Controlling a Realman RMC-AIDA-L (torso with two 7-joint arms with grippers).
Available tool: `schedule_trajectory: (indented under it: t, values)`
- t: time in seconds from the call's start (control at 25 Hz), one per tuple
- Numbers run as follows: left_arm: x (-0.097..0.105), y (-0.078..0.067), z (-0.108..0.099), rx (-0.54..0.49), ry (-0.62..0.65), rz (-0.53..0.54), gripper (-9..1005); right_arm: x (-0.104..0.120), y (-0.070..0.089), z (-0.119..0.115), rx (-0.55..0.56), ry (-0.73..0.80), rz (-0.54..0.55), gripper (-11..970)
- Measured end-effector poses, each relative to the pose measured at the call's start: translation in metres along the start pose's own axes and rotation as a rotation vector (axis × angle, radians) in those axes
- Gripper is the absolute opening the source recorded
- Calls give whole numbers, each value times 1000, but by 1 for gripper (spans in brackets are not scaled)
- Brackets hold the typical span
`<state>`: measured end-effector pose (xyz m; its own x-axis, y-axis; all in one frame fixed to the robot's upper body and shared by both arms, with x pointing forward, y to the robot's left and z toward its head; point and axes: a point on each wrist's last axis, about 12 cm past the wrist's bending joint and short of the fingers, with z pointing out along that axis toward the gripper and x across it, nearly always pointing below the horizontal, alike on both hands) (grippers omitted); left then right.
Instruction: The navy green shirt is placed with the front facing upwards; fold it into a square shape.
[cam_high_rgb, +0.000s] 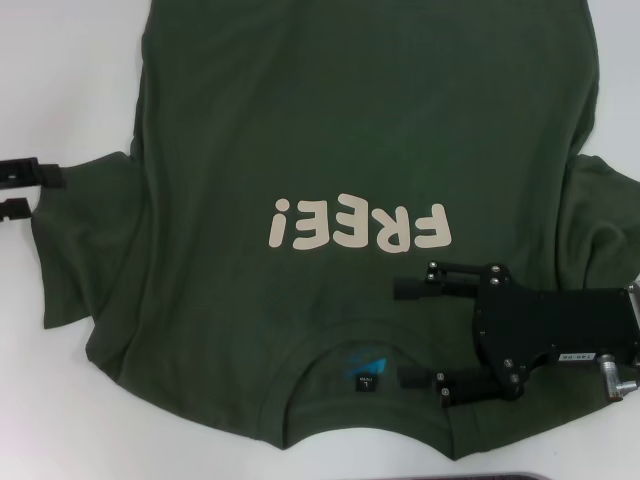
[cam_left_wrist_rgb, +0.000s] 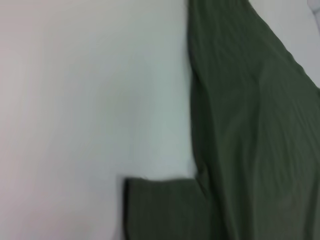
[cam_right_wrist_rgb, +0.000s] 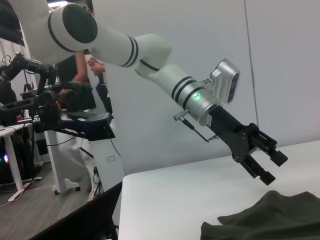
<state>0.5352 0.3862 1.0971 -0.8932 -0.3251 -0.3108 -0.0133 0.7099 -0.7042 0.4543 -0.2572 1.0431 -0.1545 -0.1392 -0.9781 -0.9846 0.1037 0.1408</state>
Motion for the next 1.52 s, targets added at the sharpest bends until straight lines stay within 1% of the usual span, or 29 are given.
schedule_trajectory:
  t: [0.52,0.84,1.04,1.52]
  values:
    - [-3,7,3,-45,-40,-71,819,1,2,-1,3,0,6,865]
    - [1,11,5,-79,-18,-86,816,2,2,-1,3,0,6,865]
    - [5,11,10,-71,-3,-99,814,1,2,-1,4,-1,6,864]
    - [6,14,18,-79,-8,-112,809,2,2,-1,5,-1,8,864]
